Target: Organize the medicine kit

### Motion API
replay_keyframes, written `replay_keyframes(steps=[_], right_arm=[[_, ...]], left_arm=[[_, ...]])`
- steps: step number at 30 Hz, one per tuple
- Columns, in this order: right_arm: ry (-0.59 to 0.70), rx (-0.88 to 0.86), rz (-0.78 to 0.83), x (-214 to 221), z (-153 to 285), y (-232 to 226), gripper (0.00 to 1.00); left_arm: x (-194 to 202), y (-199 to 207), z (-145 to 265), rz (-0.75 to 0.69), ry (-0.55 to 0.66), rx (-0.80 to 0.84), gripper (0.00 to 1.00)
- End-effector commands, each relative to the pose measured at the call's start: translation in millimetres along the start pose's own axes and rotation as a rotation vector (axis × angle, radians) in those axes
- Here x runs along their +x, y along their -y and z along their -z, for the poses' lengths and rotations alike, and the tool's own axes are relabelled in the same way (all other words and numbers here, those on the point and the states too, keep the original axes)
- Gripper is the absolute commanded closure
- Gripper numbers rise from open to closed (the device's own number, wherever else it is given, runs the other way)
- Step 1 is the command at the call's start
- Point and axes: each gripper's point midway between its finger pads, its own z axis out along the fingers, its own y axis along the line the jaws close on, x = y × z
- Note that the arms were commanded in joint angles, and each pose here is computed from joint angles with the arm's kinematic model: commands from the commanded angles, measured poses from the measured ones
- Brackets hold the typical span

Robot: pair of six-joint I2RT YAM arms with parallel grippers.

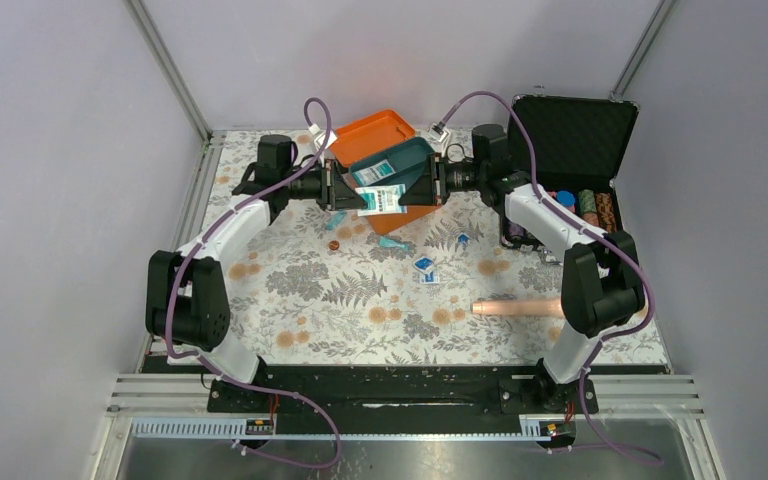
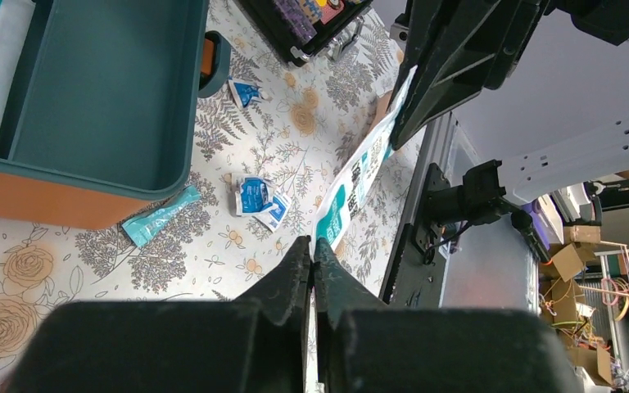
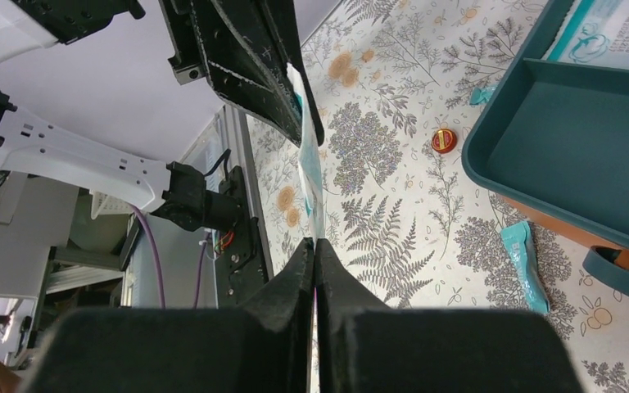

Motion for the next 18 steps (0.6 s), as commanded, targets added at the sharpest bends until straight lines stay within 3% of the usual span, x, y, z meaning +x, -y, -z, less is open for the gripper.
replay_keyframes(steps=[1, 5, 10, 11, 18], right_arm=[[0.039, 0.027, 0.031, -15, 3, -1, 0.88], [0.041, 0.036, 0.045, -18, 8, -3, 0.43], [0.088, 0.104, 0.011, -23, 31, 5, 0.06], [0.089, 0.113, 0.002, -21, 35, 7, 0.01], [0.066, 0.171, -0.006, -2, 47, 12, 0.01]], left_arm=[[-16, 13, 3, -0.062, 0.039, 0.035, 1.0], [-30, 5, 3, -0.034, 0.073, -0.024, 1.0], [-68, -22, 12, 0.066, 0.207, -0.204, 1.0], [-74, -32, 14, 0.119, 0.238, -0.253, 1.0], [-79, -76, 8, 0.383, 0.316, -0.392, 1.0]])
